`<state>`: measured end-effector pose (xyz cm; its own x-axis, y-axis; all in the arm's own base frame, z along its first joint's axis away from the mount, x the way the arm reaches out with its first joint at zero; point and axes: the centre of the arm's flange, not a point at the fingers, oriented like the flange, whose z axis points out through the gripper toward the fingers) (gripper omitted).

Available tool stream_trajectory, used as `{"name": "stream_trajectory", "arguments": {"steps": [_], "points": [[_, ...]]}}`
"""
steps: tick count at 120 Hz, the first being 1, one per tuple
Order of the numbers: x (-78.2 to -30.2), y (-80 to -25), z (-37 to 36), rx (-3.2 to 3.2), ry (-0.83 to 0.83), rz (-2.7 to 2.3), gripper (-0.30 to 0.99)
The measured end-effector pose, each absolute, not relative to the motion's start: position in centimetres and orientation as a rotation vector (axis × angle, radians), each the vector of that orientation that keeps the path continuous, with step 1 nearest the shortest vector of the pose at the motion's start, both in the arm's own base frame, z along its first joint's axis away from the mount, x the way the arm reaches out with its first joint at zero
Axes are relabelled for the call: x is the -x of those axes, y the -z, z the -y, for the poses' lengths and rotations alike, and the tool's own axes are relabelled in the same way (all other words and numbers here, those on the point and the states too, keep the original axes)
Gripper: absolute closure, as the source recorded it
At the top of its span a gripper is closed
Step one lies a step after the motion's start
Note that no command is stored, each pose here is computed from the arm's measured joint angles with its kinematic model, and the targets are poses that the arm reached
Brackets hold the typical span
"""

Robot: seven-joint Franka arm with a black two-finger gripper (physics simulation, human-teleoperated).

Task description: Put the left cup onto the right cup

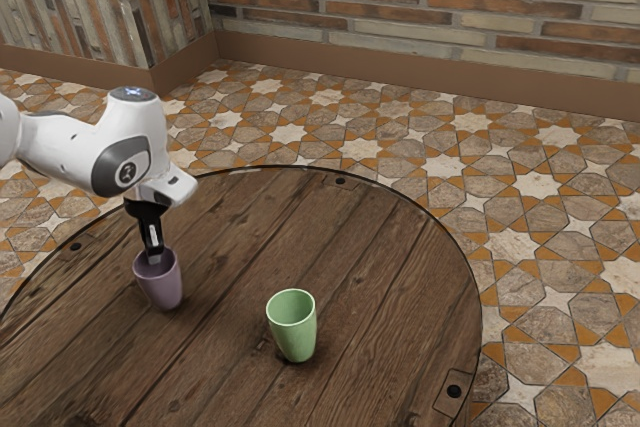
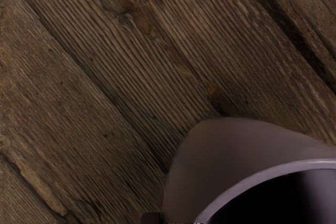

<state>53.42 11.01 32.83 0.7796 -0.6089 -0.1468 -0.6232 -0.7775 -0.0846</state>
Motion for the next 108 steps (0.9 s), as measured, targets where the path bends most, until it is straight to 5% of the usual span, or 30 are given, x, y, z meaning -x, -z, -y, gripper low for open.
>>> {"name": "stream_trajectory", "arguments": {"steps": [108], "points": [[-58.8, -45.0, 1.2, 2.655, 0.172, -1.172, 0.79]]}}
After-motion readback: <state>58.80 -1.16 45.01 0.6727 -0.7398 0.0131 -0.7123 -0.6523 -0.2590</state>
